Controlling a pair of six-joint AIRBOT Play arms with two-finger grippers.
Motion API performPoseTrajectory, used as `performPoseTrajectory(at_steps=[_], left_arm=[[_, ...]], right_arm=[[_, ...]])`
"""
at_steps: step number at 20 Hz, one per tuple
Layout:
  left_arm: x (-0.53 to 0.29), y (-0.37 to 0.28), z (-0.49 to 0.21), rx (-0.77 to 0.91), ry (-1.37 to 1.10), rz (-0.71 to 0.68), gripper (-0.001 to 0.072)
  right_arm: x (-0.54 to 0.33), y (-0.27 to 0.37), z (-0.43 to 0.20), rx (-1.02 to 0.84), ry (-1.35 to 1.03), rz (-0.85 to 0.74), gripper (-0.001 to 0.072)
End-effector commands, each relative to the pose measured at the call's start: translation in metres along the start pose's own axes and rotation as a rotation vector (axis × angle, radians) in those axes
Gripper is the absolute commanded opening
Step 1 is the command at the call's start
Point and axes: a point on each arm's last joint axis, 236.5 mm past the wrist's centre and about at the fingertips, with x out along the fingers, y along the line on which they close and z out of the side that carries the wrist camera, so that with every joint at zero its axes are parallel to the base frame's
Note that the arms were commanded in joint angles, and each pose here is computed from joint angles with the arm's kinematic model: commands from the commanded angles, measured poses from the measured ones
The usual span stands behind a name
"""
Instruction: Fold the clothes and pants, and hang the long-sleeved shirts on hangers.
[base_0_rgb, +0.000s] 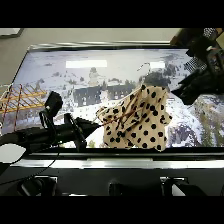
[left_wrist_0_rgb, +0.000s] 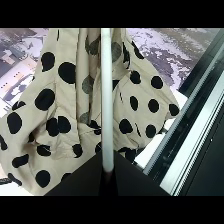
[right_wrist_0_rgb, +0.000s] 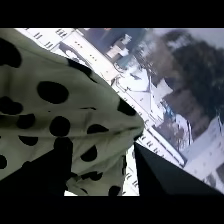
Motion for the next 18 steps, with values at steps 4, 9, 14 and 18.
performPoseTrajectory(at_steps=[4,9,14,18], left_arm=[[0.000,0.000,0.000,0.000,0.000,0.000,0.0020],[0.000,0.000,0.000,0.000,0.000,0.000,0.0020],[0.000,0.000,0.000,0.000,0.001,0.000,0.0020],[0.000,0.000,0.000,0.000,0.001,-0.001,0.0020]], right_arm=[[0.036,0.011,0.050,-0.260,-0.134,0.020,0.0482],[0.060,0.034,0.042,-0.211,-0.129,0.184,0.0485],[0.070,0.042,0.052,-0.165,-0.183,0.244,0.0488],[0.079,0.051,0.053,-0.138,-0.202,0.313,0.0488]])
